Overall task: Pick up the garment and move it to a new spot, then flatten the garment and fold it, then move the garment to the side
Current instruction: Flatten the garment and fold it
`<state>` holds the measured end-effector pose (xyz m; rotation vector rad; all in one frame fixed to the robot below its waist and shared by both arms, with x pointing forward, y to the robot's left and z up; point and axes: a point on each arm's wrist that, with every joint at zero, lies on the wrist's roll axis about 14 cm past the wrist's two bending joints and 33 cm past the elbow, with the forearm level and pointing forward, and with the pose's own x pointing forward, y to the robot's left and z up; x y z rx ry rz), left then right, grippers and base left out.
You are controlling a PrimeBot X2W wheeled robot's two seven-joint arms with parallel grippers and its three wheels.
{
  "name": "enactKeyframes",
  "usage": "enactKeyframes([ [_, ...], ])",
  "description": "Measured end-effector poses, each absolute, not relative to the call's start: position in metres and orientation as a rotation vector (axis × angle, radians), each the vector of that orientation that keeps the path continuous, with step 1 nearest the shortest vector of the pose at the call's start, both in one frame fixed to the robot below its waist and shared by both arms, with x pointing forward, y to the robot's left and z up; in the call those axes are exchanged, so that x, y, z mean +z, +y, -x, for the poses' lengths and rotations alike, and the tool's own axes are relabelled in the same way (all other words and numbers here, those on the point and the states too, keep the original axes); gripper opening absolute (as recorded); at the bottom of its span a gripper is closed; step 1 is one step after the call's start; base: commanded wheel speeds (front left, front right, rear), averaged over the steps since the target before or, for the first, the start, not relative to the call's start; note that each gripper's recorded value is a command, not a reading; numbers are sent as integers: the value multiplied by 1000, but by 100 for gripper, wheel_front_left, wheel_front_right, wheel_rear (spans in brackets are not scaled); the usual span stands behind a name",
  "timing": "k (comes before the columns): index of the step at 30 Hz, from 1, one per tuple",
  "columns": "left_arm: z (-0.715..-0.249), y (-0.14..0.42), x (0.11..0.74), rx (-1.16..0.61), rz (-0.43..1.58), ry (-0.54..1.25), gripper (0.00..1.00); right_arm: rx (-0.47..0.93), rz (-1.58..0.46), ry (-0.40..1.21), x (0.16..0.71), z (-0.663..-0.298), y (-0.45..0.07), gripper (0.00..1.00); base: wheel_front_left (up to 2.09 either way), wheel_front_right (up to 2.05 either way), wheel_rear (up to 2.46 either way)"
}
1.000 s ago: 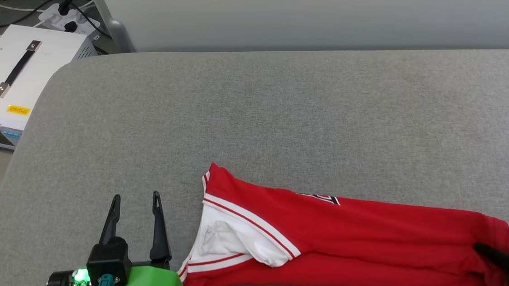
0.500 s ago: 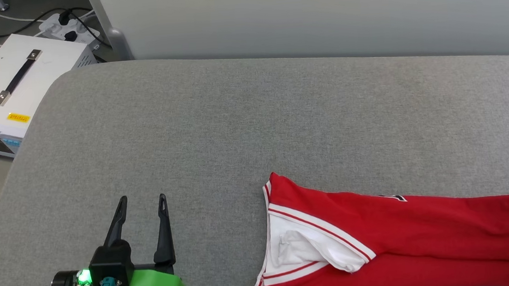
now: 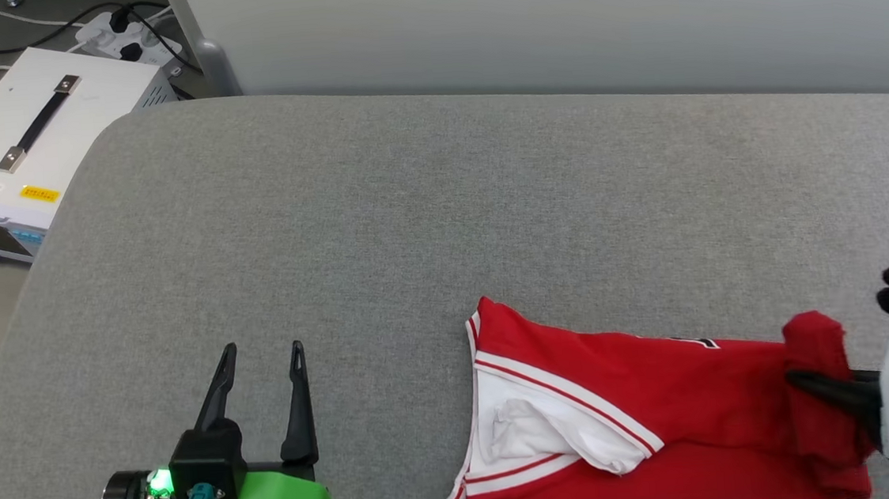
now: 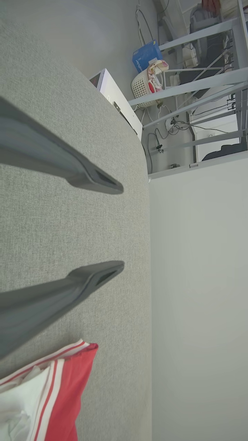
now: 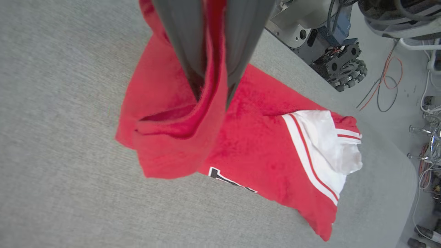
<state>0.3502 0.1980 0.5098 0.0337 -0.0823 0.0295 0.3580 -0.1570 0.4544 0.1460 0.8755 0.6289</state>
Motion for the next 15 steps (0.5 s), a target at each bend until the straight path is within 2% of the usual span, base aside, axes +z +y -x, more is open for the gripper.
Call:
enactKeyframes([
  [9, -350, 202, 502, 44, -27, -58, 100, 912, -65, 872, 461, -354, -55, 0, 0, 0, 0],
  [15, -354, 204, 498, 57, -28, -44, 100, 981, -6, 863, 453, -365, -16, 0, 0, 0, 0],
])
